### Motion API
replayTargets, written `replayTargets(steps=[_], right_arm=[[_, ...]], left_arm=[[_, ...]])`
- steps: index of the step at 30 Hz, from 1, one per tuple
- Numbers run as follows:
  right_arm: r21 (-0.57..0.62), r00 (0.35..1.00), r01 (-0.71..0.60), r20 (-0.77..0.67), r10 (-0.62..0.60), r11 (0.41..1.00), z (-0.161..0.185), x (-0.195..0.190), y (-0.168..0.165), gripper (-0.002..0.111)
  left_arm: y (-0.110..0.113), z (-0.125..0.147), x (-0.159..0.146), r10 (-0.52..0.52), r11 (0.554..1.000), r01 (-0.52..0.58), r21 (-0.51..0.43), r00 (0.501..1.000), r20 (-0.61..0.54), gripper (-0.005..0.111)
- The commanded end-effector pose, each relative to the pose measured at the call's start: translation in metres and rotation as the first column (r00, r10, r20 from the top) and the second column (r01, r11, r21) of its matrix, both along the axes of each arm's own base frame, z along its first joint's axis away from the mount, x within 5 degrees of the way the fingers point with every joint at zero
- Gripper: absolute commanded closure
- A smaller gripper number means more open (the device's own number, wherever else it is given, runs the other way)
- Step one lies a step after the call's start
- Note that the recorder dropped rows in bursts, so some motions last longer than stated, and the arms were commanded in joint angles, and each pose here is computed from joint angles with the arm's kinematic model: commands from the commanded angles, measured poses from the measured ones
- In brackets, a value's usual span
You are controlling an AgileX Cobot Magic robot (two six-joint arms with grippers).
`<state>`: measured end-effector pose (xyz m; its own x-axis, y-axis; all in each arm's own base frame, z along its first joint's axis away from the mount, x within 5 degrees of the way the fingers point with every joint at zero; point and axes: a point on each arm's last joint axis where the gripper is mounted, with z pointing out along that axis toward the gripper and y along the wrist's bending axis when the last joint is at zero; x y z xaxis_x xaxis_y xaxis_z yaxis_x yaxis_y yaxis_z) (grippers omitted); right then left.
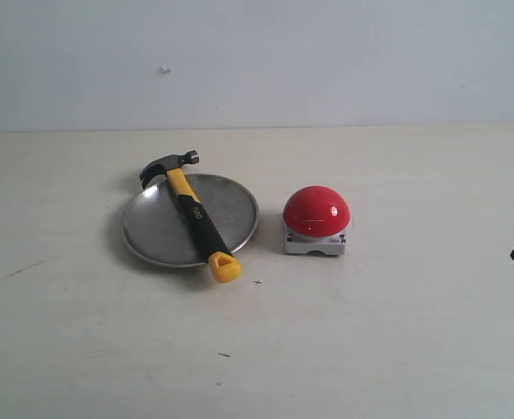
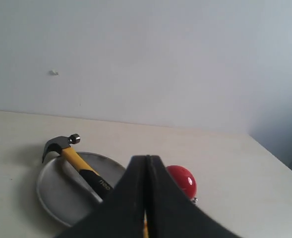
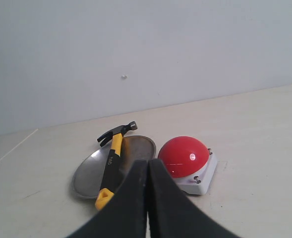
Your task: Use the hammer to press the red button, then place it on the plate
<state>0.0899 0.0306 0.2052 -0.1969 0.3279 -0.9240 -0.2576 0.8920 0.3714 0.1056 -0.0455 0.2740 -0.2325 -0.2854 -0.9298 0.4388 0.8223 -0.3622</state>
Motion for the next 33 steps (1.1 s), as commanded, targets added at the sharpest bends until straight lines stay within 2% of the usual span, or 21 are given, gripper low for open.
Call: replayTargets(steps=[1, 4, 5, 6, 12, 14, 16, 18, 21, 22, 25, 33], right_arm=[[-0.013, 1.000, -0.005, 0.008, 0.005, 1.000, -0.001, -0.001, 0.000, 0.108], [-0.013, 1.000, -0.005, 0.008, 0.005, 1.000, -0.001, -0.001, 0.000, 0.108], [-0.013, 1.000, -0.005, 0.008, 0.005, 1.000, -0.001, -0.001, 0.000, 0.108], [-0.013, 1.000, -0.005, 0.008, 0.005, 1.000, -0.001, -0.001, 0.000, 0.108], [-0.013, 1.000, -0.005, 0.008, 0.005, 1.000, -0.001, -0.001, 0.000, 0.108], [-0.013, 1.000, -0.005, 0.008, 0.005, 1.000, -0.001, -0.001, 0.000, 0.108], [-0.013, 1.000, -0.005, 0.008, 0.005, 1.000, -0.001, -0.001, 0.000, 0.108], [-0.013, 1.000, -0.005, 0.008, 0.005, 1.000, -0.001, -0.001, 0.000, 0.108], [-0.013, 1.000, -0.005, 0.008, 0.005, 1.000, -0.001, -0.001, 0.000, 0.108], [-0.013, 1.000, -0.005, 0.008, 0.005, 1.000, -0.001, -0.001, 0.000, 0.108], [-0.013, 1.000, -0.005, 0.008, 0.005, 1.000, -0.001, -0.001, 0.000, 0.108], [-0.012, 1.000, -0.005, 0.010, 0.005, 1.000, -0.001, -0.001, 0.000, 0.108]], left_arm=[[-0.004, -0.015, -0.012, -0.047, 0.998, 0.047, -0.035, 0.999, -0.010, 0.107], [-0.007, -0.022, -0.017, -0.092, 0.996, 0.092, -0.021, 0.996, -0.016, 0.107], [-0.007, -0.026, -0.017, -0.105, 0.993, 0.106, 0.044, 0.994, -0.022, 0.107], [-0.008, -0.027, -0.018, -0.109, 0.992, 0.110, 0.064, 0.994, -0.023, 0.107], [-0.008, -0.030, -0.018, -0.119, 0.984, 0.122, 0.128, 0.993, -0.026, 0.107], [-0.007, -0.032, -0.018, -0.122, 0.973, 0.121, 0.198, 0.993, -0.006, 0.107], [-0.006, -0.028, -0.024, -0.119, 0.969, 0.106, 0.222, 0.992, 0.045, 0.107], [0.002, -0.025, -0.034, -0.032, 0.958, -0.016, 0.286, 0.986, 0.161, 0.107], [0.020, -0.032, -0.052, 0.187, 0.948, -0.253, 0.193, 0.933, 0.307, 0.107], [0.023, -0.036, -0.056, 0.222, 0.939, -0.294, 0.178, 0.915, 0.337, 0.107], [0.028, -0.045, -0.054, 0.268, 0.921, -0.341, 0.190, 0.906, 0.327, 0.107], [0.033, -0.046, -0.052, 0.320, 0.898, -0.393, 0.199, 0.892, 0.318, 0.107]])
